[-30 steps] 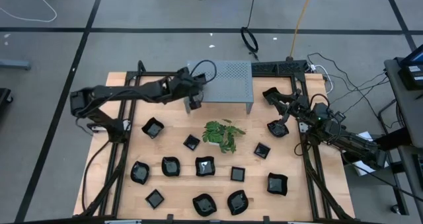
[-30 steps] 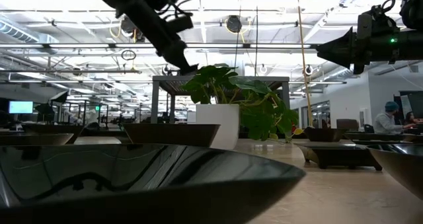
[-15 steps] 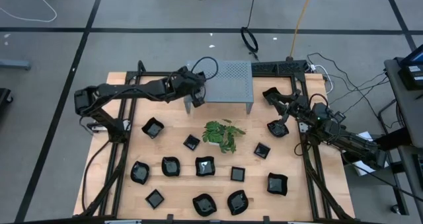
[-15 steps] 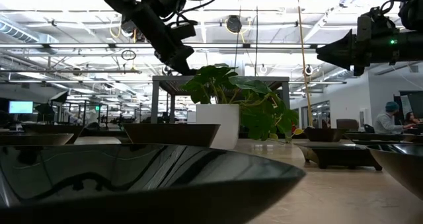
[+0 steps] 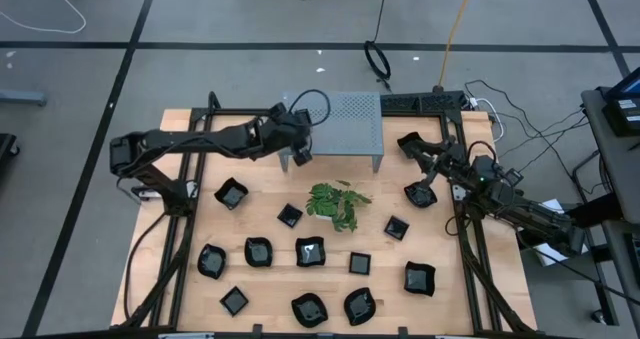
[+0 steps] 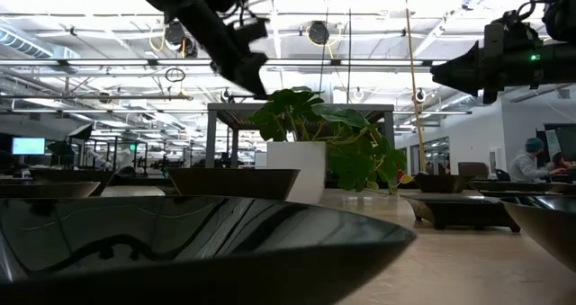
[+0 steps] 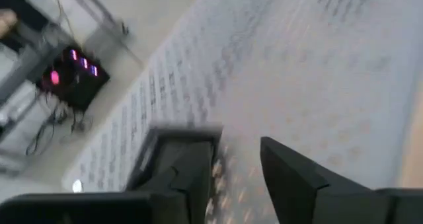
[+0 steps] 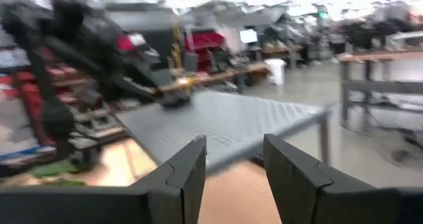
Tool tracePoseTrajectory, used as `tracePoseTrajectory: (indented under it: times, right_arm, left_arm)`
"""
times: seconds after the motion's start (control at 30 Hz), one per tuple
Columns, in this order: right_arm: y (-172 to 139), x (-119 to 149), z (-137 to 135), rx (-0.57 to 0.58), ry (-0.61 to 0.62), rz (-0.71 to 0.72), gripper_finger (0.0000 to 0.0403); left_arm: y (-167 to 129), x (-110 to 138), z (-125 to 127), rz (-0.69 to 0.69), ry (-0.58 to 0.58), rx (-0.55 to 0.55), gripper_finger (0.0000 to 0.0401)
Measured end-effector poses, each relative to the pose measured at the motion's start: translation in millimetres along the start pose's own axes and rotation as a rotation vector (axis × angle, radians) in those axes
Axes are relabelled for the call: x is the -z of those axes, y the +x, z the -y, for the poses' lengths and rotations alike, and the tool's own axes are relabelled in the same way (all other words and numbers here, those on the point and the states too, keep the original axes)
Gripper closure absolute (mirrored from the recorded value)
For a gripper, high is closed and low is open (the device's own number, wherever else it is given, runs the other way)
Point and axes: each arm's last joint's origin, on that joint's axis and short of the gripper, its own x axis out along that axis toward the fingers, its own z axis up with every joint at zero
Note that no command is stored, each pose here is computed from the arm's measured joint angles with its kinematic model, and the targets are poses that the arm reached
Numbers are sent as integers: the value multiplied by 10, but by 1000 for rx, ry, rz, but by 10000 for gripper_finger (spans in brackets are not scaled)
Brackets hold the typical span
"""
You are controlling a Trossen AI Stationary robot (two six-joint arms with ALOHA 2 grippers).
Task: Pick & Place Mini shaped plates
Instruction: Put the distorted square black bowl on the shelf
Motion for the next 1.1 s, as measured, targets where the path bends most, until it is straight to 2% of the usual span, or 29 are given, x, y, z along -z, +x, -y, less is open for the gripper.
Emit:
tracePoseTrajectory:
  times: [0.13, 0.27, 0.37, 0.5, 0.67, 0.93, 1.1]
  right_arm:
    - [10, 89, 33, 94, -40, -149, 261]
    - [36, -57, 27, 163, -101, -250, 261]
    - [73, -50, 38, 224, -135, -399, 261]
    - [179, -22, 40, 269, -139, -525, 261]
    - [325, 76, 63, 394, -93, -649, 261]
    - [643, 56, 88, 454, -61, -783, 257]
    - [830, 40, 144, 426, -3, -845, 226]
  left_arm:
    - [-228, -124, 55, 83, -30, 23, 252]
    - [-480, -232, 103, 165, -123, 64, 257]
    - [-632, -271, 147, 198, -176, 100, 262]
    - [-754, -335, 241, 258, -208, 145, 262]
    - [-855, -384, 348, 308, -204, 186, 257]
    - [-909, -379, 443, 311, -185, 217, 256]
    - [-915, -377, 454, 309, -182, 221, 256]
